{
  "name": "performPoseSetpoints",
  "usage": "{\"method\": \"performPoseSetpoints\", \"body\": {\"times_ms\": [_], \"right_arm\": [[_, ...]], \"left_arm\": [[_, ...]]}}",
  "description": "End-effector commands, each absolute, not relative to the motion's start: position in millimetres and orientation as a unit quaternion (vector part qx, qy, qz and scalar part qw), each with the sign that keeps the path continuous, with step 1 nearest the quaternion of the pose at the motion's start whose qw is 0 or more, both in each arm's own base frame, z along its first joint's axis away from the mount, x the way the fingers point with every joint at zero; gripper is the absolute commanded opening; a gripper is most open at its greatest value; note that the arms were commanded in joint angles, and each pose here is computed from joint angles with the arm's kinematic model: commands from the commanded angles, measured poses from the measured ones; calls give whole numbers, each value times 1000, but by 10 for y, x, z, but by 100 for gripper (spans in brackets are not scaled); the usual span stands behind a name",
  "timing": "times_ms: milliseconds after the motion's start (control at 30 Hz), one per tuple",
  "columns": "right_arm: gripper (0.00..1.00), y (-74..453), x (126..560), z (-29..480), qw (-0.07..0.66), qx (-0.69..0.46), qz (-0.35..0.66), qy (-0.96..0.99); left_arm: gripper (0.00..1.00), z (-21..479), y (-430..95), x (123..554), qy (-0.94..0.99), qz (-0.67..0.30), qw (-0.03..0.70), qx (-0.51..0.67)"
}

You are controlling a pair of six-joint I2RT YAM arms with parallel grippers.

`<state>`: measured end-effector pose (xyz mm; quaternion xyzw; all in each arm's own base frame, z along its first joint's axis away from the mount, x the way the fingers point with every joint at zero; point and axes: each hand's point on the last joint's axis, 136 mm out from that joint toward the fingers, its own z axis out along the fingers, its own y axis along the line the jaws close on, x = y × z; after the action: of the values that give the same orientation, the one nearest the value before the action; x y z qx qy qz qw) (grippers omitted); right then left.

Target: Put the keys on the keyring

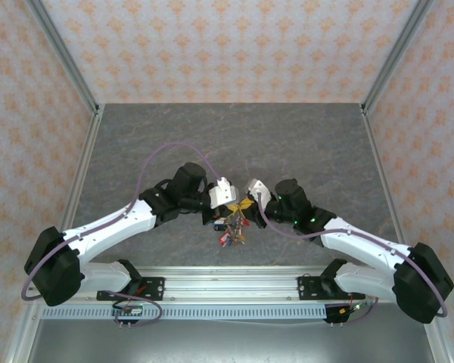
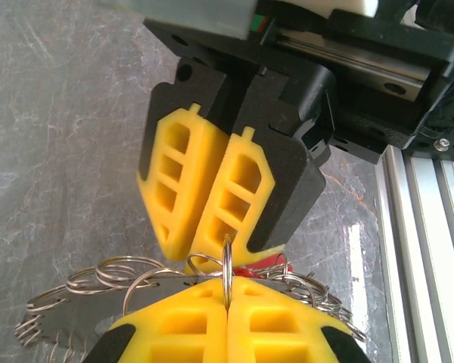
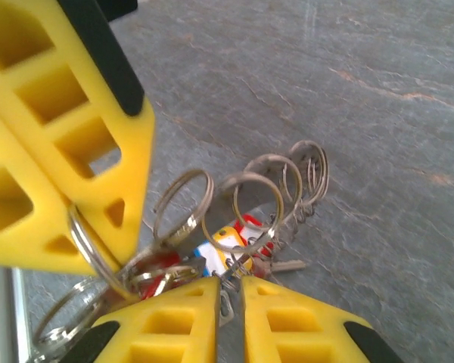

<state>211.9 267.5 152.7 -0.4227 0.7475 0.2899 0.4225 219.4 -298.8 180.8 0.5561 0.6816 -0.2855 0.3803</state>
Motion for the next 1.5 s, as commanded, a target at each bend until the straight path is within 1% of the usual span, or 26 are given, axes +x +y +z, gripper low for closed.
{"method": "performPoseSetpoints", "body": {"times_ms": [0, 67, 167, 367, 600, 700, 800, 900, 1067, 1333, 1467], "right_arm": [[15, 2481, 2102, 1402, 422, -430, 237, 762], [15, 2412, 2110, 1405, 426, -428, 221, 766], [16, 2358, 2143, 1519, 451, -415, 212, 761], [21, 2213, 2278, 1831, 537, -369, 186, 735], [27, 2180, 2353, 2032, 571, -331, 192, 726], [28, 2146, 2411, 2096, 586, -304, 192, 726], [30, 2135, 2428, 2094, 590, -297, 191, 726], [30, 2081, 2465, 2112, 595, -276, 185, 732], [31, 1950, 2518, 2123, 604, -238, 170, 741], [32, 1712, 2617, 2102, 600, -151, 148, 772], [32, 1627, 2631, 2089, 605, -129, 138, 774]], "left_arm": [[0, 2124, -3039, 2330, 661, -262, 429, 557], [0, 2091, -3015, 2357, 668, -250, 426, 557], [0, 2010, -2977, 2358, 674, -234, 410, 568], [0, 1807, -2811, 2390, 694, -175, 367, 594], [0, 1704, -2600, 2387, 694, -115, 324, 633], [0, 1700, -2658, 2346, 692, -136, 313, 636], [0, 1744, -2869, 2304, 691, -193, 321, 618], [0, 1735, -3075, 2244, 688, -234, 310, 613], [0, 1592, -3327, 2193, 686, -252, 280, 623], [0, 1404, -3668, 2413, 732, -299, 279, 545], [0, 1271, -3761, 2488, 759, -312, 258, 510]]}}
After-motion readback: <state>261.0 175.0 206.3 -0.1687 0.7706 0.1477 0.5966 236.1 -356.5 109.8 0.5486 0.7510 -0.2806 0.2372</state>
